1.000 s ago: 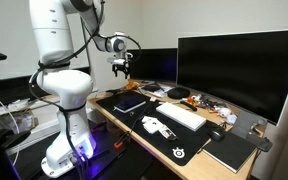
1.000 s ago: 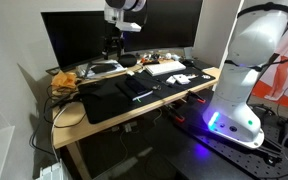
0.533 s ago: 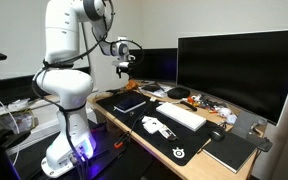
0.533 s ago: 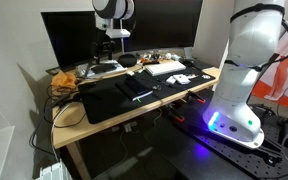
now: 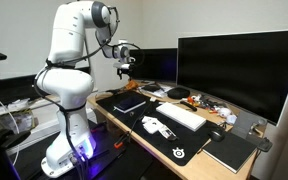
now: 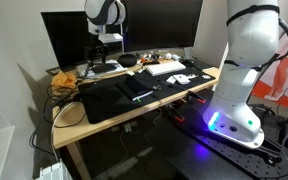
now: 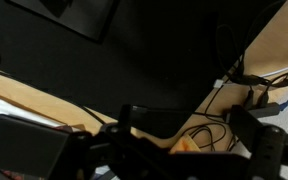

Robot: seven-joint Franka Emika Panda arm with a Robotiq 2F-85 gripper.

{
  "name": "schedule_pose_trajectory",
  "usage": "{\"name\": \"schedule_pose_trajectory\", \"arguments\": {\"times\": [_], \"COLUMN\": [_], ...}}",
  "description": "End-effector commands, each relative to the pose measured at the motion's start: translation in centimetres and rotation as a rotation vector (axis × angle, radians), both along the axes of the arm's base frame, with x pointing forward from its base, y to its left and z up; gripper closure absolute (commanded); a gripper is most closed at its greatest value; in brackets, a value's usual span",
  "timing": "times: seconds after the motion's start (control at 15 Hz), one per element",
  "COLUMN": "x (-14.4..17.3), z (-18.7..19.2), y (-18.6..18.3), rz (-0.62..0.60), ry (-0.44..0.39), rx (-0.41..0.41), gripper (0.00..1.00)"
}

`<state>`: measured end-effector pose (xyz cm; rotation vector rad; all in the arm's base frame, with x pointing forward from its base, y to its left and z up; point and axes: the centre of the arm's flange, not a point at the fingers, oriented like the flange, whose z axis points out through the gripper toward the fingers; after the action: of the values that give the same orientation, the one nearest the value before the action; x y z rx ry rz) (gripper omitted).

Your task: Pick up the orange cloth and place it on top of the black book

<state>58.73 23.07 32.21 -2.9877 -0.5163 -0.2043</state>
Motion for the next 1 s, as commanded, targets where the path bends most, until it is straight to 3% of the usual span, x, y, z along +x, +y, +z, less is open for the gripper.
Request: {"name": "schedule_pose_trajectory", "arguments": {"times": [0.0,0.33,0.53,0.93], "x": [0.0,-0.9,-1.8,-1.1], "z": [-0.2,-3.0,-4.7,-7.0], "y": [0.1,2.3,3.6,5.3], "rz": [0.005,0.091,0.133,0.132], "ry": [-0.027,-0.196,-0.256,-0.409], "rx": [0.004,0.050,0.061,0.090], "gripper": [0.00,0.00,0.00,0.00]}}
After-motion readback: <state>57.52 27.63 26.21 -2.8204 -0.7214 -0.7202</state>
